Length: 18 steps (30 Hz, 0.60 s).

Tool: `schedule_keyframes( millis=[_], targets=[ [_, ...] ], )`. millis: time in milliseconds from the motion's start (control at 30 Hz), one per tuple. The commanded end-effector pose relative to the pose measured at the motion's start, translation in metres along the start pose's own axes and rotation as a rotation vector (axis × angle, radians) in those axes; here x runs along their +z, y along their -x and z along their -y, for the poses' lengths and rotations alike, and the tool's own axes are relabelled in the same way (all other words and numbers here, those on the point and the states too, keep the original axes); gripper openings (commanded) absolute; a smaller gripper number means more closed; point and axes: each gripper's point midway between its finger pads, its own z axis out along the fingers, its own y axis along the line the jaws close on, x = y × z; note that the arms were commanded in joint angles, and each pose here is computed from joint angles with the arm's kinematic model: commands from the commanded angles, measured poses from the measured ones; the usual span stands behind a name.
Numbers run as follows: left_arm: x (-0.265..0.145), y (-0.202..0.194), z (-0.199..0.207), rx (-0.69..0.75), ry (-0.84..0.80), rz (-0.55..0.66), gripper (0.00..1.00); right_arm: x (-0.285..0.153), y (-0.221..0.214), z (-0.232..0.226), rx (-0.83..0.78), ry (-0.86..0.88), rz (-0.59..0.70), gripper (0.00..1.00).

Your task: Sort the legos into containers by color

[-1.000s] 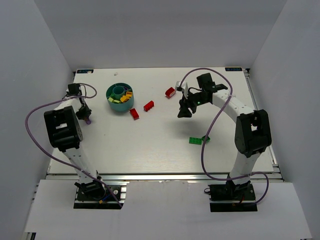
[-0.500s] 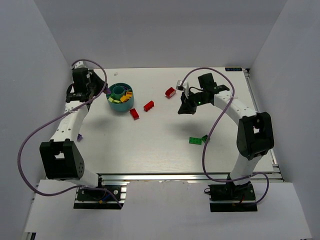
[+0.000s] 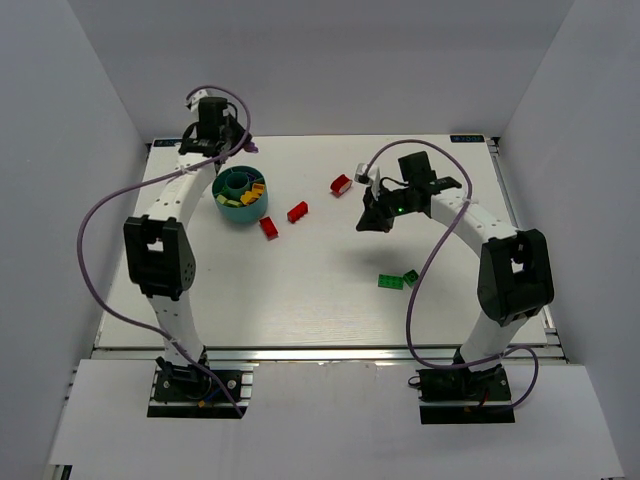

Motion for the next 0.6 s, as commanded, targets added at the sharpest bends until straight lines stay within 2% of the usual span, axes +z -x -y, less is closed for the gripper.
schedule_keyframes(
  millis=[0, 233, 300, 567],
  targets=[
    [-0.005, 0.020, 0.012, 0.016, 0.083, 0.068, 0.00, -0.009, 0.016, -0.005, -0.040, -0.011, 0.048, 0.00],
    [0.013, 0.007, 0.005, 0.121, 0.241, 0.044, 0.00, -0.008, 0.012, -0.008, -0.018, -0.008, 0.048, 0.00],
    [0.011, 0.014, 0.006, 0.134, 0.269, 0.070, 0.00, -0.007, 0.011, -0.009, -0.017, -0.005, 0.048, 0.00],
    [0.016, -0.004, -0.010, 0.201, 0.342, 0.023, 0.00, -0.006, 0.011, -0.008, -0.012, -0.007, 0.048, 0.00]
  ],
)
